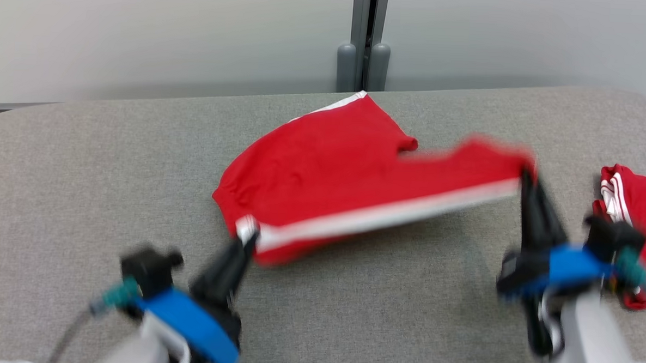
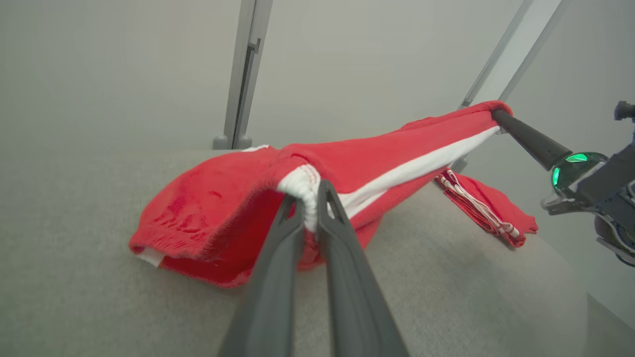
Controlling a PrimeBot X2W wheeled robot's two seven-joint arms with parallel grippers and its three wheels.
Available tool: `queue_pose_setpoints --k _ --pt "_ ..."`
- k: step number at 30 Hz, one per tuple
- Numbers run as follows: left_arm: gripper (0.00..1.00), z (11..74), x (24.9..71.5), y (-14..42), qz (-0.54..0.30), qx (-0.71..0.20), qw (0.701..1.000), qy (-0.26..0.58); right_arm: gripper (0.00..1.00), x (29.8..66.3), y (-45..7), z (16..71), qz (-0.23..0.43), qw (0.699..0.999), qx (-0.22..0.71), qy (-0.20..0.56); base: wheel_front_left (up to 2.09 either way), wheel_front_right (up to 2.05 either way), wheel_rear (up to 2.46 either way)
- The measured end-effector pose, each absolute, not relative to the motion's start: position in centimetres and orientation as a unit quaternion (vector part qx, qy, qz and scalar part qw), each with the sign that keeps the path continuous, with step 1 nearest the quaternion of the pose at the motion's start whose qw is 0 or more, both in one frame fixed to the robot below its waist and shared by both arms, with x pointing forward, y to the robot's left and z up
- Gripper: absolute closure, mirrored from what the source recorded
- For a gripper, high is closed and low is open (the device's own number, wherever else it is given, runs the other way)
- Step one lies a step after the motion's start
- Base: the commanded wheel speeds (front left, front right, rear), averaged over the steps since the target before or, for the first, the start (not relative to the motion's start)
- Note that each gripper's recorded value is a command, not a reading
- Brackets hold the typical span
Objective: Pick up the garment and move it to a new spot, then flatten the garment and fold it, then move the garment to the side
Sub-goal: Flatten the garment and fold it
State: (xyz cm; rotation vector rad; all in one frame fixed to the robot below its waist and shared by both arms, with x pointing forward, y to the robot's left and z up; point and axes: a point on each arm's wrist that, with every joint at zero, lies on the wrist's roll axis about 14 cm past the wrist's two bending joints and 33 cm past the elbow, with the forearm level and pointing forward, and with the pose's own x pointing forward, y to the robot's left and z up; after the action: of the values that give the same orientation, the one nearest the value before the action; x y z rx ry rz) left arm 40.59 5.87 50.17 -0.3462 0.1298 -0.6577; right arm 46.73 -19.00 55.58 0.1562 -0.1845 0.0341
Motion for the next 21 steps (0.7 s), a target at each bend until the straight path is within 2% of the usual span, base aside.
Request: queue_pose_setpoints --k 4,8,16,21 --pt "1.00 43.9 34.9 5.2 -0.302 -0.200 0.919 0.156 1.00 41.3 -19.2 47.0 -0.001 0.994 0.105 0.019 0.00 0.00 0.00" --pt "1.00 42.3 31.5 5.1 -0.284 -0.219 0.916 0.182 1.00 37.5 -19.9 44.3 -0.022 0.990 0.131 0.055 0.00 0.00 0.00" --pt "1.00 42.1 27.5 5.3 -0.270 -0.229 0.918 0.180 1.00 32.7 -20.5 43.5 -0.037 0.986 0.149 0.062 0.00 0.00 0.00" --pt "1.00 43.1 27.7 5.8 -0.264 -0.234 0.922 0.162 1.00 33.2 -19.9 45.8 -0.024 0.987 0.157 0.025 0.00 0.00 0.00"
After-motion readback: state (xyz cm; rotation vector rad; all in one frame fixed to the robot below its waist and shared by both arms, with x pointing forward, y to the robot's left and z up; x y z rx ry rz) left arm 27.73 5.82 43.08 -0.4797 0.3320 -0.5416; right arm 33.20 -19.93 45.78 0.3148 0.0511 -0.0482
